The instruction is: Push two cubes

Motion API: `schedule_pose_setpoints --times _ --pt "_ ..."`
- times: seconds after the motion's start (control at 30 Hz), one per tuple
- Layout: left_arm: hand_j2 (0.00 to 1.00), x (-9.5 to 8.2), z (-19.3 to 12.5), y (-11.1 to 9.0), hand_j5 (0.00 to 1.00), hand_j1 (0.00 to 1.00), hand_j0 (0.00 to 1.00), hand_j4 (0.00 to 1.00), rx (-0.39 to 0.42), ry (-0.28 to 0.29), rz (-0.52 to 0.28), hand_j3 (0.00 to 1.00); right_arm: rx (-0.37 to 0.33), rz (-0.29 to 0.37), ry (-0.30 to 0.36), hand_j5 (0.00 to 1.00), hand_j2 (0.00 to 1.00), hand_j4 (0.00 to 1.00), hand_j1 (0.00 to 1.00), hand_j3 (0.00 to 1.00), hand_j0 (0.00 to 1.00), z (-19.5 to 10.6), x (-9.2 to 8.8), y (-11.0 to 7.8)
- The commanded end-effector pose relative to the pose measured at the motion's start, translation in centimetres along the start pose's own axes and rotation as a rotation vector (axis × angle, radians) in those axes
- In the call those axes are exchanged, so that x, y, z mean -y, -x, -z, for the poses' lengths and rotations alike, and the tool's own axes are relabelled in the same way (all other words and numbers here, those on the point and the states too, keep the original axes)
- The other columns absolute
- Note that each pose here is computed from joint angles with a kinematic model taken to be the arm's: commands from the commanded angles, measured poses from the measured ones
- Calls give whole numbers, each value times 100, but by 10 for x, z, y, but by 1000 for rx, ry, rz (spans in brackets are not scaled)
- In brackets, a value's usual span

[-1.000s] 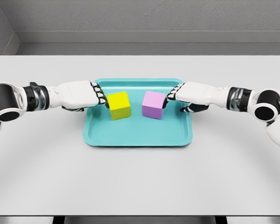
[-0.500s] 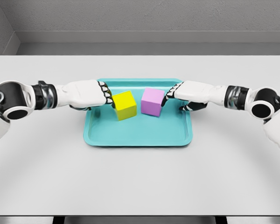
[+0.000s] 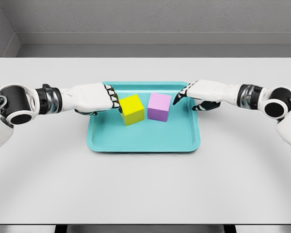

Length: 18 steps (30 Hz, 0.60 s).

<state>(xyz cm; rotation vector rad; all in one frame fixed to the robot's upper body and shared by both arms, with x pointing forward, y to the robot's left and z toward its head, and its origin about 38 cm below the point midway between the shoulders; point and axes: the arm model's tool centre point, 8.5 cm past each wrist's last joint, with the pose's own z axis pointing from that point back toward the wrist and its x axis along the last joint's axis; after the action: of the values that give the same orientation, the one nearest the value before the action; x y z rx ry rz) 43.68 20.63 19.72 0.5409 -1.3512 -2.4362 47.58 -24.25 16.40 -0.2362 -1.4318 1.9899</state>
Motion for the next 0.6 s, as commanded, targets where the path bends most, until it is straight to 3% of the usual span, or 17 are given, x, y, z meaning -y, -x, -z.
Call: schedule_pose_setpoints --times 0.0,0.23,0.57 --pt "80 1 0 -1 80 80 80 80 5 8 9 80 7 1 3 69 69 69 69 69 69 6 1 -3" --pt "80 -1 0 0 80 80 80 80 4 5 12 80 39 -19 4 69 69 69 69 69 69 22 5 -16" --pt "78 7 3 3 78 78 78 78 -6 19 -10 78 5 -17 -8 69 69 69 69 69 69 22 6 -5"
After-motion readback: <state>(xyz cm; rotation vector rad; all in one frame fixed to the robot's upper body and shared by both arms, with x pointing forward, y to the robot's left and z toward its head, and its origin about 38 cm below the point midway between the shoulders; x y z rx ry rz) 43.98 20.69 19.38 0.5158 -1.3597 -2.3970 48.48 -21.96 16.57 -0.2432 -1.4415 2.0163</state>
